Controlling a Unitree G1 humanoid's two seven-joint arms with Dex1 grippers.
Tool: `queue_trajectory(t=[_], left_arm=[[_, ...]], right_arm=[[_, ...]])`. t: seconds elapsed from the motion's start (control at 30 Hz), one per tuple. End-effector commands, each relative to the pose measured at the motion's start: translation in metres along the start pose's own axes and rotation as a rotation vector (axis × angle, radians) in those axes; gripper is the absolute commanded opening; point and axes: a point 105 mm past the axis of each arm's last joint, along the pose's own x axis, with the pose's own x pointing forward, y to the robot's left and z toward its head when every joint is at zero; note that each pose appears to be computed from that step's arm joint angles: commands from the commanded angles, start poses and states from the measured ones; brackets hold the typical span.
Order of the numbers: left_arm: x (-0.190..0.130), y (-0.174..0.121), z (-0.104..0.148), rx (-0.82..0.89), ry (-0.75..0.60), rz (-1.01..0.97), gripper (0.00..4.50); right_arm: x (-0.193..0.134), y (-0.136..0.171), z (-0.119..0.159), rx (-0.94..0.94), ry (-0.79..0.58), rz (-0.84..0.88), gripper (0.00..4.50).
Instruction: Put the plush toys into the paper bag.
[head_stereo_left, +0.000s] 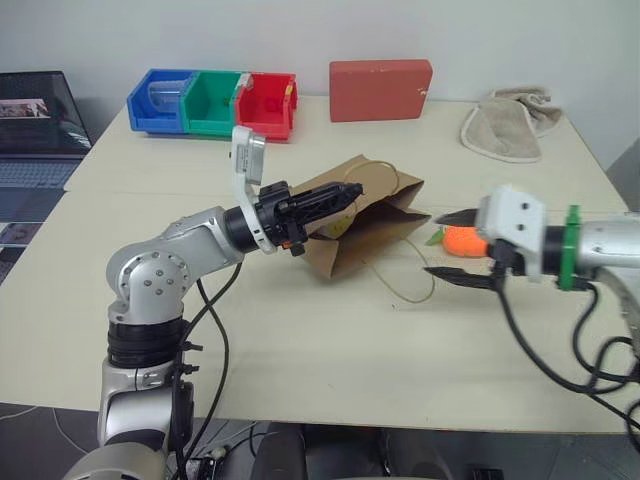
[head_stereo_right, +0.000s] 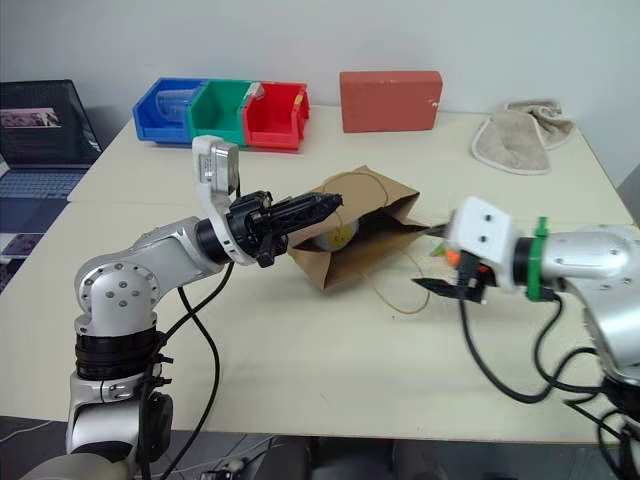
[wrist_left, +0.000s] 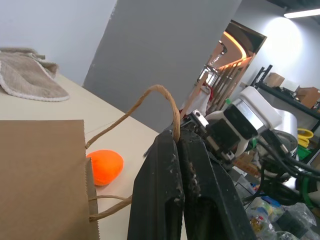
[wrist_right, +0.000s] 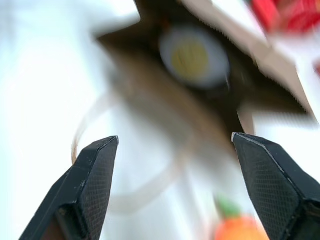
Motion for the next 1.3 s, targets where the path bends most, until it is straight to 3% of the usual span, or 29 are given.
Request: queue_trajectory(t=[0.03,0.17,0.37,0.4,0.5,0.77,0.9,1.13,1.3], left_arm=[[0.000,-0.008,0.005,0.043,-0.010,-0.024,0.00],[0.001,-0.008,0.005,0.039,-0.016,-0.026,0.00],[0.001,-0.010,0.005,0.041,-0.017,-0.027,0.00],[0.001,-0.010,0.005,0.040,-0.018,-0.026,0.00],[0.000,-0.010,0.005,0.041,-0.020,-0.021,0.00],[-0.001,-0.008,0.006,0.043,-0.024,-0.011,0.00],[0.000,-0.007,0.006,0.043,-0.024,-0.012,0.00],[0.000,-0.007,0.008,0.046,-0.024,-0.010,0.00],[-0.001,-0.006,0.011,0.044,-0.023,-0.016,0.00]], right_arm=[[-0.009,-0.013,-0.014,-0.091,0.069,-0.087,3.80],[0.017,-0.032,-0.060,-0.138,0.186,-0.196,3.80],[0.045,-0.040,-0.085,-0.170,0.223,-0.214,3.80],[0.048,-0.041,-0.086,-0.180,0.222,-0.216,3.64],[0.053,-0.050,-0.085,-0.189,0.211,-0.263,2.89],[0.056,-0.053,-0.078,-0.176,0.171,-0.282,0.02],[0.053,-0.055,-0.073,-0.160,0.144,-0.291,0.02],[0.024,-0.043,-0.037,-0.162,0.046,-0.179,0.02],[-0.010,-0.010,0.018,-0.145,-0.084,0.024,0.02]])
